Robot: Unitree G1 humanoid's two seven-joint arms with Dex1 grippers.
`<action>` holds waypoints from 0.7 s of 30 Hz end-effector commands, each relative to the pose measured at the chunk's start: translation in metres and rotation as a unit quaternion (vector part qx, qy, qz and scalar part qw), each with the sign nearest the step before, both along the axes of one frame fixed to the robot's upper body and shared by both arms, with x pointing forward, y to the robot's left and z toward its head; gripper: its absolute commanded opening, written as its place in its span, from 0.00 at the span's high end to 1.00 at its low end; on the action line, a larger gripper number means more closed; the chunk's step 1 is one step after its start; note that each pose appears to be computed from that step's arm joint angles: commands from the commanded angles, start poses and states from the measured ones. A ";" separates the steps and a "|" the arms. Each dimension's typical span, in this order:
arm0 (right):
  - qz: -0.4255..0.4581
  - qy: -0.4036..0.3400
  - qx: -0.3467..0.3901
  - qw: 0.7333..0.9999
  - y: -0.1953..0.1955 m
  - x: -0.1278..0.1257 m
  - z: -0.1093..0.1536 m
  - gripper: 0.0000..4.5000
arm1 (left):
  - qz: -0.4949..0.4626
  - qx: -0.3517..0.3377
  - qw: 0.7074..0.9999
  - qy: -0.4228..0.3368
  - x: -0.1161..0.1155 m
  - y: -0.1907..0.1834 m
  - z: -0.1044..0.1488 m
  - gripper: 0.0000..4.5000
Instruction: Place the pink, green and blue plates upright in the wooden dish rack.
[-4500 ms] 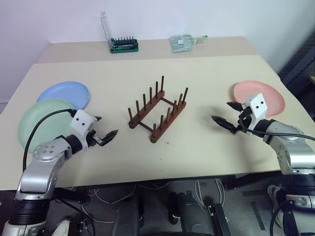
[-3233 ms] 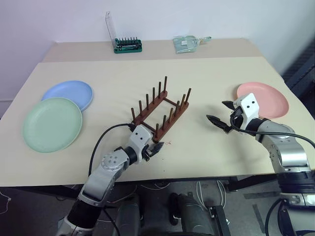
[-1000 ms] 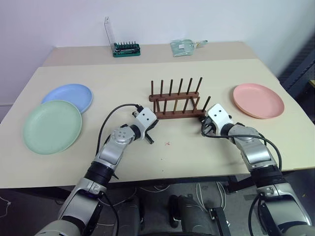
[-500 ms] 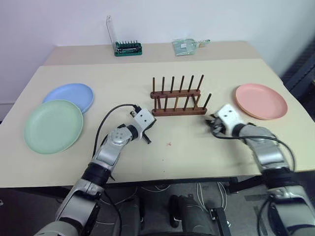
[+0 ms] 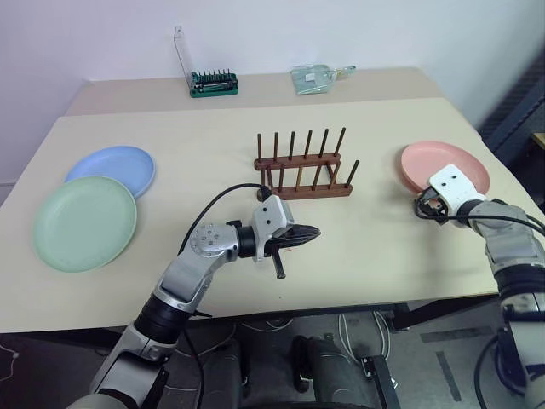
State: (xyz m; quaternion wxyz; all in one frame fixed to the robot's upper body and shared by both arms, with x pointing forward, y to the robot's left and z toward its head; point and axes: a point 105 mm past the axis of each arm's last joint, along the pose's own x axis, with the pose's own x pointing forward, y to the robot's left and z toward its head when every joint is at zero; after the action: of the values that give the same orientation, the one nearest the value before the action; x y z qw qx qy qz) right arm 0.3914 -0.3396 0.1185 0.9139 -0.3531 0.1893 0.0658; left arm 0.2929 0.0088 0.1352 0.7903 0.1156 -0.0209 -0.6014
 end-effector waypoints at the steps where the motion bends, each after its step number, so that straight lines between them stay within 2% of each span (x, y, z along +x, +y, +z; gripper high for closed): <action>1: -0.007 -0.010 -0.009 1.000 -0.004 0.005 0.003 0.54 | -0.002 -0.014 1.000 -0.019 -0.002 0.000 0.014 0.98; 5: 0.003 -0.020 -0.024 1.000 -0.002 0.008 0.006 0.98 | 0.006 -0.007 1.000 -0.020 -0.004 0.003 0.009 0.98; 7: 0.011 -0.027 -0.030 0.999 0.001 0.009 0.008 0.99 | 0.008 -0.007 1.000 -0.020 -0.004 0.004 0.008 0.98; 8: 0.033 -0.049 -0.046 0.997 0.008 0.011 0.017 0.99 | 0.012 -0.006 1.000 -0.020 -0.004 0.005 0.008 0.98; 10: 0.084 -0.129 -0.040 0.987 0.032 0.016 0.055 0.99 | 0.024 -0.004 1.000 -0.019 -0.002 0.009 0.006 0.98; 11: 0.102 -0.180 -0.013 0.978 0.046 0.018 0.082 0.99 | 0.031 -0.004 0.999 -0.019 0.000 0.012 0.006 0.98; 13: 0.120 -0.236 0.042 0.963 0.062 0.016 0.116 0.99 | 0.039 -0.005 0.999 -0.019 0.002 0.015 0.006 0.98; 14: 0.130 -0.259 0.096 0.952 0.071 0.013 0.133 0.99 | 0.042 -0.005 0.999 -0.018 0.003 0.016 0.006 0.98; 15: 0.148 -0.282 0.177 0.931 0.085 0.009 0.157 0.99 | 0.045 -0.005 0.999 -0.018 0.004 0.017 0.005 0.98; 17: 0.222 -0.292 0.333 0.869 0.117 -0.009 0.201 0.99 | 0.049 -0.003 0.999 -0.019 0.006 0.019 0.005 0.98; 19: 0.290 -0.253 0.437 0.813 0.138 -0.028 0.223 0.99 | 0.051 -0.003 0.998 -0.020 0.008 0.020 0.006 0.98; 21: 0.315 -0.210 0.509 0.773 0.148 -0.036 0.232 0.99 | 0.054 -0.005 0.998 -0.021 0.010 0.021 0.007 0.98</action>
State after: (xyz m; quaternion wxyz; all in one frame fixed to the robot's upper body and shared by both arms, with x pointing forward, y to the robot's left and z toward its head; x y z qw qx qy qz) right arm 0.3684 -0.1945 0.3397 0.9251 0.0594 -0.1915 0.3223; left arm 0.3000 0.0288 0.1290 0.8188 0.1215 -0.0075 -0.5611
